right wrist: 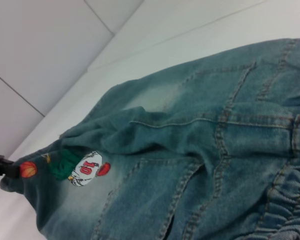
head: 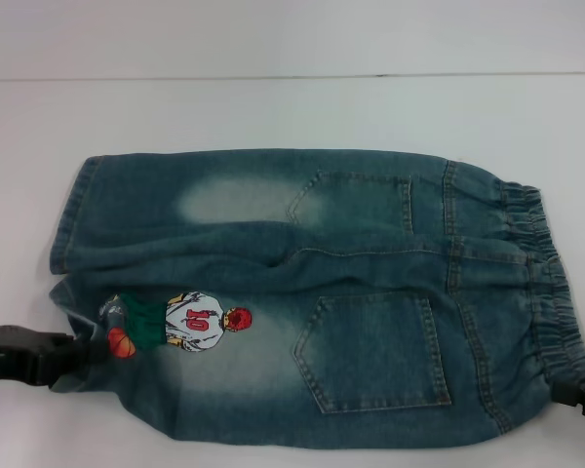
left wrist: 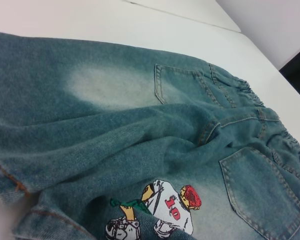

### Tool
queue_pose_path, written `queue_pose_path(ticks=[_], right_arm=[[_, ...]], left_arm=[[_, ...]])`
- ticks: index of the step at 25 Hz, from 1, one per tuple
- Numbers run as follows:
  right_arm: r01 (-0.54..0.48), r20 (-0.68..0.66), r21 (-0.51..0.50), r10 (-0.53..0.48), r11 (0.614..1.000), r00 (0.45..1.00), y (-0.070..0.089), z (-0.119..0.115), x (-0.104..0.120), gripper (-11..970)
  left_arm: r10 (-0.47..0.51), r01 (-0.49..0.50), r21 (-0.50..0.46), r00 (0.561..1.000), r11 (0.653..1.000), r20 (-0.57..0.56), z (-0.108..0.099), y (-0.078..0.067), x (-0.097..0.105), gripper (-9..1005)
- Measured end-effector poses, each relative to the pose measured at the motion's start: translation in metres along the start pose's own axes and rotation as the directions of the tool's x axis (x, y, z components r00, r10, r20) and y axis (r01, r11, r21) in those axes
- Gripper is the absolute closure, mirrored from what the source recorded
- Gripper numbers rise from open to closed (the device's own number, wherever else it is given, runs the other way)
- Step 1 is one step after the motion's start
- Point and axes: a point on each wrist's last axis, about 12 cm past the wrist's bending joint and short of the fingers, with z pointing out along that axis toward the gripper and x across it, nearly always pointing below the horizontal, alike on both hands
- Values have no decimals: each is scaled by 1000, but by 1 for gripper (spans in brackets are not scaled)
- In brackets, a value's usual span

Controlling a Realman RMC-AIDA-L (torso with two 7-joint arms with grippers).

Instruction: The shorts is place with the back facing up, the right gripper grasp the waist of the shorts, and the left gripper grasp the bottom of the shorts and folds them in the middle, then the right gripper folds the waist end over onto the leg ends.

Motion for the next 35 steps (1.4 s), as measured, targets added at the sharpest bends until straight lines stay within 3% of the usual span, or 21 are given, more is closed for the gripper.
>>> queue_pose_path(ticks=[11,16,19,24,35], right_arm=[[34,-57,-20,-36,999,998,-2,4,-11,54],[39,-61,-14,-39,999,997,-3,5,-14,248],[52,-55,-5,-52,999,997,-4,2,-16,459],[62,-54,-4,-63,998,997,-4,3,-19,698],[69,9,-30,-69,997,998,-2,-1,-31,905]], left_arm=[[1,-1,12,1000,1000,-1,2,-1,-1,930],[5,-5,14,1000,1000,1,3,-1,-3,929],[8,-8,15,1000,1000,1,3,-1,-4,930],[10,-10,24,1000,1000,0,5,-2,-6,932],[9,-9,30,1000,1000,15,6,-2,-8,934]])
